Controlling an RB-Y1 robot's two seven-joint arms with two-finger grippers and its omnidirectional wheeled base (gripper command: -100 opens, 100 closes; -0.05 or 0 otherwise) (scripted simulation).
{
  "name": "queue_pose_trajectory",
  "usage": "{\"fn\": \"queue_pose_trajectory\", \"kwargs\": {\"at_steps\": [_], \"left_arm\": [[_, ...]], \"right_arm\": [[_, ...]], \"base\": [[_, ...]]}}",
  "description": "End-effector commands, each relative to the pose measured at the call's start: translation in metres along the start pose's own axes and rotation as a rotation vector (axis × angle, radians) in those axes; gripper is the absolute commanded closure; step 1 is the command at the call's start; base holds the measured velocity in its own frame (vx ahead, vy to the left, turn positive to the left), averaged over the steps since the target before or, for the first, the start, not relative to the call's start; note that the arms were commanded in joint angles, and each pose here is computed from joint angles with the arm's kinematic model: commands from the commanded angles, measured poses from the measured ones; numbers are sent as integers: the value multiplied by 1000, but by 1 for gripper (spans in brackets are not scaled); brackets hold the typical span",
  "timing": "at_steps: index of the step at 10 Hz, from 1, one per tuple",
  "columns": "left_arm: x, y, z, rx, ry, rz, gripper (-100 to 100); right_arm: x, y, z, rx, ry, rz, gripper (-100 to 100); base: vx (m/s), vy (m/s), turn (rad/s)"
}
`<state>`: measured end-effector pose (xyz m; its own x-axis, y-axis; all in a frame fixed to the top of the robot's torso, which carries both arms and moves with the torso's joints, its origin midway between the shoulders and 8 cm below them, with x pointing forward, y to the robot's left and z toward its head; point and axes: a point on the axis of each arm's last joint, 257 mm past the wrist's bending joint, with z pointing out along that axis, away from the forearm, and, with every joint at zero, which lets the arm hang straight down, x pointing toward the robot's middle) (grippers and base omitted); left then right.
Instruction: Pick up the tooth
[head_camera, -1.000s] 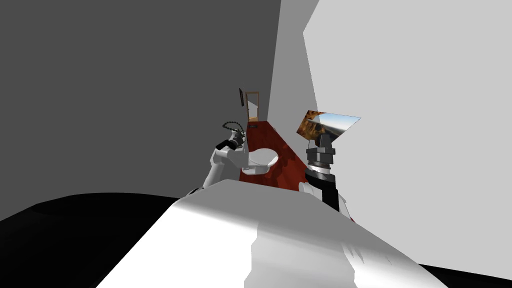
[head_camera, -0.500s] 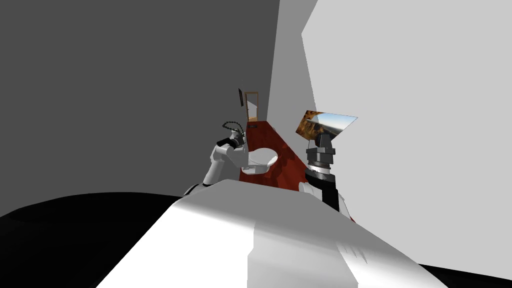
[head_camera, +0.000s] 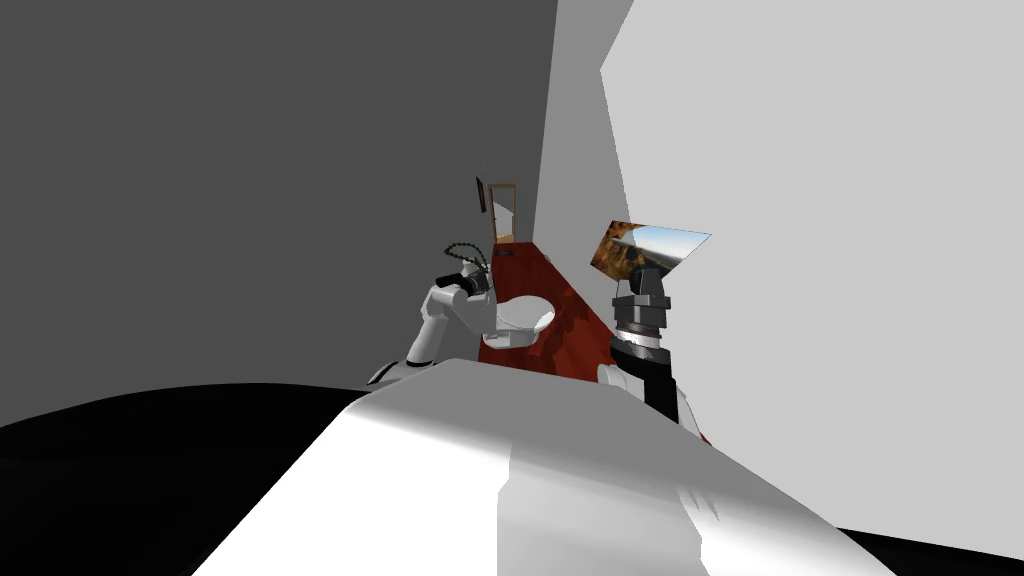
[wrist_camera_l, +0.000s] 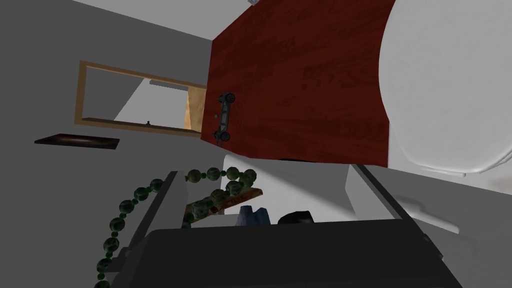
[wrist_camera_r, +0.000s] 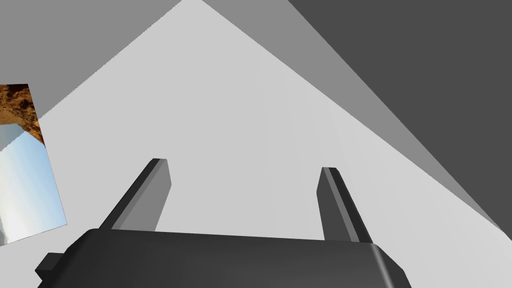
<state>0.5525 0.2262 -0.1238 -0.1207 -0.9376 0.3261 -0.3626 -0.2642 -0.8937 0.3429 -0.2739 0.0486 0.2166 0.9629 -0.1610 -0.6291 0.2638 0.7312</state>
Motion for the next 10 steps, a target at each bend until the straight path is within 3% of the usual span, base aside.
{"fn": "queue_pose_trajectory", "kwargs": {"at_steps": [1,10], "left_arm": [[-2,7,1,-44,-10,-13,-100],[-23,41,0,-255,-86,-73,-100]], "right_arm": [[0,0,0,0,0,0,0],[0,0,0,0,0,0,0]], "base": [[-8,-2,-21],[3,-2,-15]]}}
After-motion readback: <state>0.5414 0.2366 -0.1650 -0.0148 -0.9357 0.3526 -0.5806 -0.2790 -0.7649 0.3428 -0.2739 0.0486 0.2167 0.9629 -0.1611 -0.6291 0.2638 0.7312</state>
